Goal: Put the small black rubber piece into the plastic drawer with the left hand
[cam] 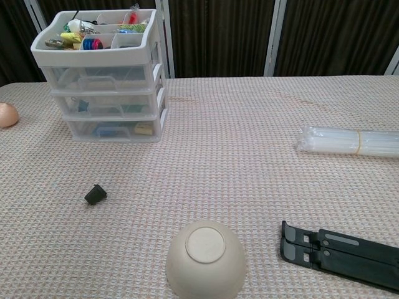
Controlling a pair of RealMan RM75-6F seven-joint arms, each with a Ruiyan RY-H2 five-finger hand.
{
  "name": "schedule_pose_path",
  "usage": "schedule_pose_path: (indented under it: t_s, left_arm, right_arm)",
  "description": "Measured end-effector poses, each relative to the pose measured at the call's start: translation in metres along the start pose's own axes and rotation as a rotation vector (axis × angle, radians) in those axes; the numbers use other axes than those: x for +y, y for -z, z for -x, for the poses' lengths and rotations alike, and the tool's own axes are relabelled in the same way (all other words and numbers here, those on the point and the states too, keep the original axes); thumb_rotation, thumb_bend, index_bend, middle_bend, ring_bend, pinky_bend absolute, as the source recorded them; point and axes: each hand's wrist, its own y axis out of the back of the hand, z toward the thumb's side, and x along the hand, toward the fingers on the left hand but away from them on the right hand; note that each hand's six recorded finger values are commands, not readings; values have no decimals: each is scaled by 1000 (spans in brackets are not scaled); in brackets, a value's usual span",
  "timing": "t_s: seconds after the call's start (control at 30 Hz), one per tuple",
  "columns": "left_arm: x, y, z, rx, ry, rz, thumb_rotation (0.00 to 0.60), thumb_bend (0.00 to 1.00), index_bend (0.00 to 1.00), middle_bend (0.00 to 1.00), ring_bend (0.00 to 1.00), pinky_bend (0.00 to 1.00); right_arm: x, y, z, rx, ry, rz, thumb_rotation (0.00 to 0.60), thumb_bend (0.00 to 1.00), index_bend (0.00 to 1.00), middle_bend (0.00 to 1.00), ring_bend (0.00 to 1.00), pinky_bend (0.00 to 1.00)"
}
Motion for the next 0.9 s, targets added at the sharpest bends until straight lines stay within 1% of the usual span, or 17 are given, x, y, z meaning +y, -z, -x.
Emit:
schedule_pose_path:
  t_s: [0.07, 0.13, 0.3, 0.6, 0.9]
  left_arm:
    - [-9, -3, -11, 42, 61, 94, 600, 668, 0, 962, 877, 708]
    - [-17, -9, -19, 64, 111, 165, 600, 668, 0, 962, 877, 708]
    - [-38, -33, -47, 85, 194, 305, 600, 667, 0, 963, 879, 707]
    - [-61, -75, -70, 32, 259, 366, 600, 667, 0, 964, 879, 708]
    - [-87, -92, -73, 44, 319, 413, 600, 669, 4, 964, 879, 707]
  right_arm:
    - [0, 0, 0, 1, -2, 2, 600, 63, 64, 0, 0, 0]
    - [0, 0, 0, 0, -4, 4, 600, 63, 64, 0, 0, 0]
    - [1, 0, 0, -1, -3, 7, 600, 63, 64, 0, 0, 0]
    - [0, 0, 0, -2, -6, 13, 600, 63, 64, 0, 0, 0]
    - [1, 0, 0, 0, -6, 26, 600, 63, 64, 0, 0, 0]
